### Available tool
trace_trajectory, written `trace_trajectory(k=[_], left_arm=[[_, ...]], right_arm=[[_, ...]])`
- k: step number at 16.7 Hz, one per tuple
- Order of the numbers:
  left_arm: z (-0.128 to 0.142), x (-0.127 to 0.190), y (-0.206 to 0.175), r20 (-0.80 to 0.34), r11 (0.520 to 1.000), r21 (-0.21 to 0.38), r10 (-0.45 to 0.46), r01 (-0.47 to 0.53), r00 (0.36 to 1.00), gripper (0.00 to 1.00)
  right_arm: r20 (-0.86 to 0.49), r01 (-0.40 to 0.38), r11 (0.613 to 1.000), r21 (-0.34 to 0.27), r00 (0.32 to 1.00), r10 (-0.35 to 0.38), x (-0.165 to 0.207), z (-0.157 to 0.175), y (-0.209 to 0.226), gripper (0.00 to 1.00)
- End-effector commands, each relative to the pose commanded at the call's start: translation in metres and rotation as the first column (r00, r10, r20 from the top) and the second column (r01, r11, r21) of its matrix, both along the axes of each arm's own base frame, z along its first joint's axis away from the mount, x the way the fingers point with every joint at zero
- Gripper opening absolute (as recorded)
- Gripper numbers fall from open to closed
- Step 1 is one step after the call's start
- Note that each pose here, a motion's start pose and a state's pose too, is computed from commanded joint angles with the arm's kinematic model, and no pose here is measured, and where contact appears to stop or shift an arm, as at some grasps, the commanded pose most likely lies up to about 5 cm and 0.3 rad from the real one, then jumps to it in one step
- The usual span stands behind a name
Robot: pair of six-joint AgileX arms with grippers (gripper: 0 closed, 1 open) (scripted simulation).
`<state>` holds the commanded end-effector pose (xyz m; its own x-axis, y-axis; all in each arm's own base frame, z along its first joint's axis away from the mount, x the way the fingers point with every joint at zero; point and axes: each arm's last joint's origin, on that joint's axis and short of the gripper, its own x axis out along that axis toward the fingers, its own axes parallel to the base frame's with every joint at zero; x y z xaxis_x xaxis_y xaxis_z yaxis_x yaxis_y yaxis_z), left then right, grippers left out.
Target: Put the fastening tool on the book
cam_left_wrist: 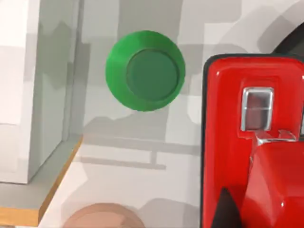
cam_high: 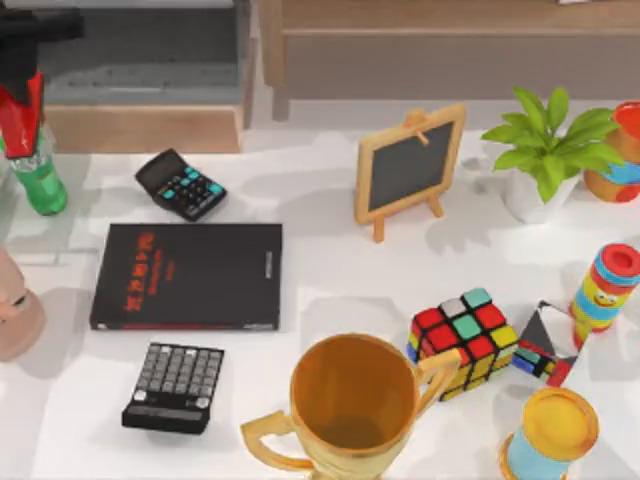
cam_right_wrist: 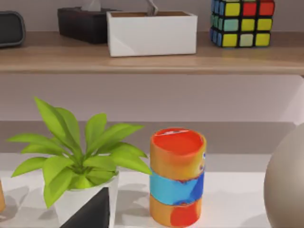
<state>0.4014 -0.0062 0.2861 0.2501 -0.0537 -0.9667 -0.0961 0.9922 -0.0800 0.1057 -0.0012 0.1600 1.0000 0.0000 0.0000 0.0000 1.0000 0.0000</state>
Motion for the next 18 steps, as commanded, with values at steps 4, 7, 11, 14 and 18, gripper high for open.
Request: trace_trajectory(k=[4, 7, 11, 14, 18], left_arm=[[-0.047, -0.013, -0.07, -0.102, 0.997, 0.029, -0.063, 0.066, 0.993, 0.0], [-0.079, -0.026, -0.111, -0.15, 0.992, 0.063, -0.1, 0.11, 0.984, 0.0], [-0.099, -0.038, -0.137, -0.155, 0.988, 0.082, -0.119, 0.133, 0.981, 0.0], [-0.099, -0.039, -0.139, -0.152, 0.988, 0.082, -0.121, 0.134, 0.981, 0.0], [-0.097, -0.038, -0.138, -0.146, 0.988, 0.082, -0.121, 0.134, 0.982, 0.0]], right_arm=[[0.0, 0.0, 1.0, 0.0, 1.0, 0.0, 0.0, 0.0, 0.0, 1.0], [0.0, 0.0, 1.0, 0.0, 1.0, 0.0, 0.0, 0.0, 0.0, 1.0], [0.0, 0.0, 1.0, 0.0, 1.0, 0.0, 0.0, 0.0, 0.0, 1.0], [0.0, 0.0, 1.0, 0.0, 1.0, 0.0, 0.0, 0.0, 0.0, 1.0], [0.0, 0.0, 1.0, 0.0, 1.0, 0.0, 0.0, 0.0, 0.0, 1.0]])
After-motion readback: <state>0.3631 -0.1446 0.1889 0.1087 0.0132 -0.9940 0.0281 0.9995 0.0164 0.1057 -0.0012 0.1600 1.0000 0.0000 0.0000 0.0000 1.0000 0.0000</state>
